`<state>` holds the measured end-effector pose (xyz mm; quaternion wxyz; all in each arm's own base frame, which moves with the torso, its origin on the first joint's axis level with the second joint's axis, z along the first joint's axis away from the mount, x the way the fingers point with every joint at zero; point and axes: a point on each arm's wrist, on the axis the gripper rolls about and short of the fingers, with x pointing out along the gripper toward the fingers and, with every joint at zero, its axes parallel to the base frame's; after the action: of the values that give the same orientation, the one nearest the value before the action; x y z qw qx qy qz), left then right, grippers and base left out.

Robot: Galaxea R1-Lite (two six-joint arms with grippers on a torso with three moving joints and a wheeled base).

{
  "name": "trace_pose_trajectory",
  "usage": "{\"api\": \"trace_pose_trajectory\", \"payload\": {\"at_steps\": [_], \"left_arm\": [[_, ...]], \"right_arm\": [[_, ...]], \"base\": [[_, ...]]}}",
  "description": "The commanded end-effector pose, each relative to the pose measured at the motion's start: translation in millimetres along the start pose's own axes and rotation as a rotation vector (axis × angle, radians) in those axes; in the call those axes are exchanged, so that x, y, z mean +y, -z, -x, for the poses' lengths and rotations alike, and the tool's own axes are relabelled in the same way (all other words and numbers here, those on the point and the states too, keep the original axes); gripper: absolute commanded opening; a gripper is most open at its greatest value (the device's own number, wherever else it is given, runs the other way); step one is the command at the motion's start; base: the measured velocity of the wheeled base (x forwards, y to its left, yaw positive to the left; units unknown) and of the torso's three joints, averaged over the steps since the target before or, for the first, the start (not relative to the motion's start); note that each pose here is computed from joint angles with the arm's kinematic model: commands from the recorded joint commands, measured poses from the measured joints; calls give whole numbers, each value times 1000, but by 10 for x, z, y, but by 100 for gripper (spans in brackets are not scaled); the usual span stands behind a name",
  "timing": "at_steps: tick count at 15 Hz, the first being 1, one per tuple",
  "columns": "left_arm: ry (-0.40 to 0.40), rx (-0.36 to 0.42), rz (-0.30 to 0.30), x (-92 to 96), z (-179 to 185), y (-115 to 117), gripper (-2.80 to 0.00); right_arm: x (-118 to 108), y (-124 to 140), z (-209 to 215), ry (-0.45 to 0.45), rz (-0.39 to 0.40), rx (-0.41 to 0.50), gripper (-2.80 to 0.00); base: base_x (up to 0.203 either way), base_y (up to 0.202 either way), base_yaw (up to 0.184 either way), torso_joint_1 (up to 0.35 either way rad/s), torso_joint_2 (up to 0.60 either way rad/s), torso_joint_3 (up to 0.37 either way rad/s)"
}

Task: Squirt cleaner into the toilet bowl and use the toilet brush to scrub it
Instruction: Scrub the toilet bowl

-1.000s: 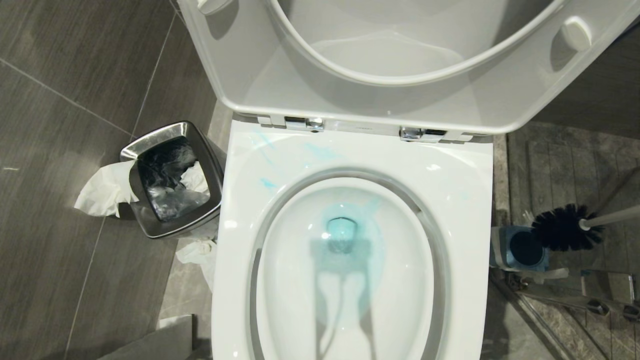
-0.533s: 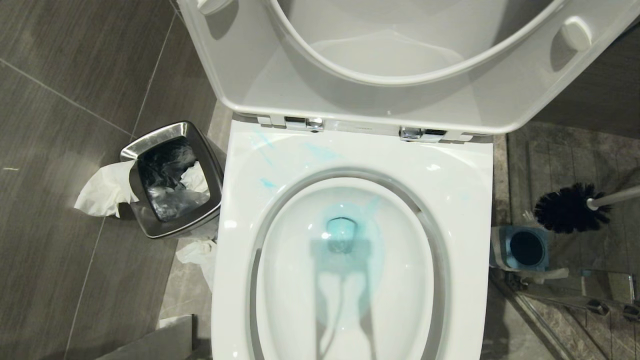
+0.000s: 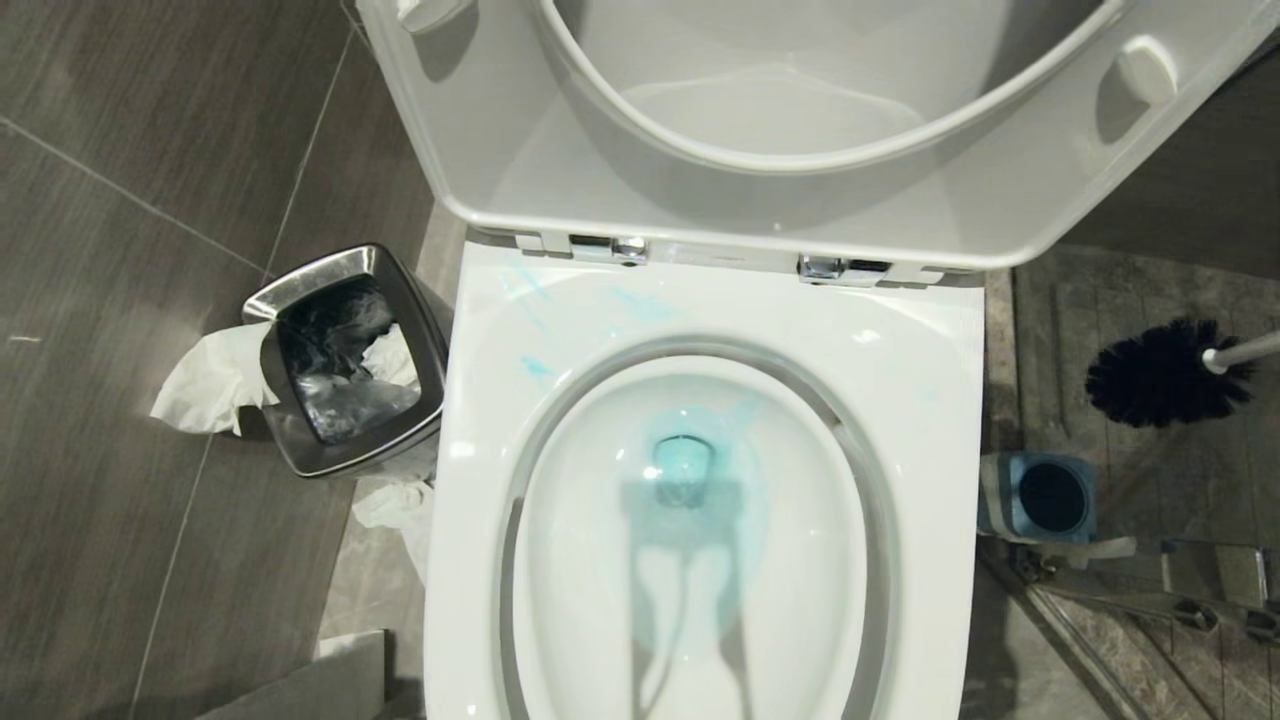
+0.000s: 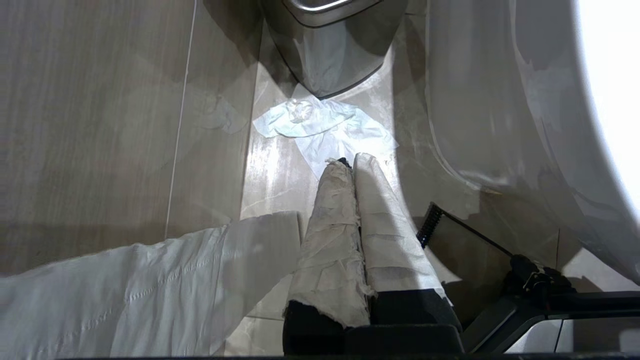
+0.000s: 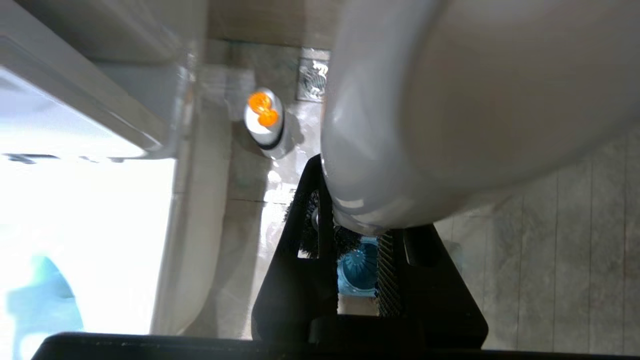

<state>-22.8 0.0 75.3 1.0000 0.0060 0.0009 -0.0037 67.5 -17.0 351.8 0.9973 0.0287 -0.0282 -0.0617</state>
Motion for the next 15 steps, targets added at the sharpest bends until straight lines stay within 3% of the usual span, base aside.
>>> {"api": "trace_pose_trajectory", "payload": {"at_steps": [1,7,15], "left_arm": [[0,0,0,0,-1,-2,-280],[0,0,0,0,-1,-2,-280],[0,2,-2,0,-1,1,-280]], "right_arm": [[27,-193,70,-6,-13,-29,-280],[79,-489,221,-23,-49,-34,-280],[104,-588,263,-70,-64,-43,-280]], "base": [[0,0,0,-1,3,118],[0,0,0,4,4,185],[0,0,0,3,2,201]]}}
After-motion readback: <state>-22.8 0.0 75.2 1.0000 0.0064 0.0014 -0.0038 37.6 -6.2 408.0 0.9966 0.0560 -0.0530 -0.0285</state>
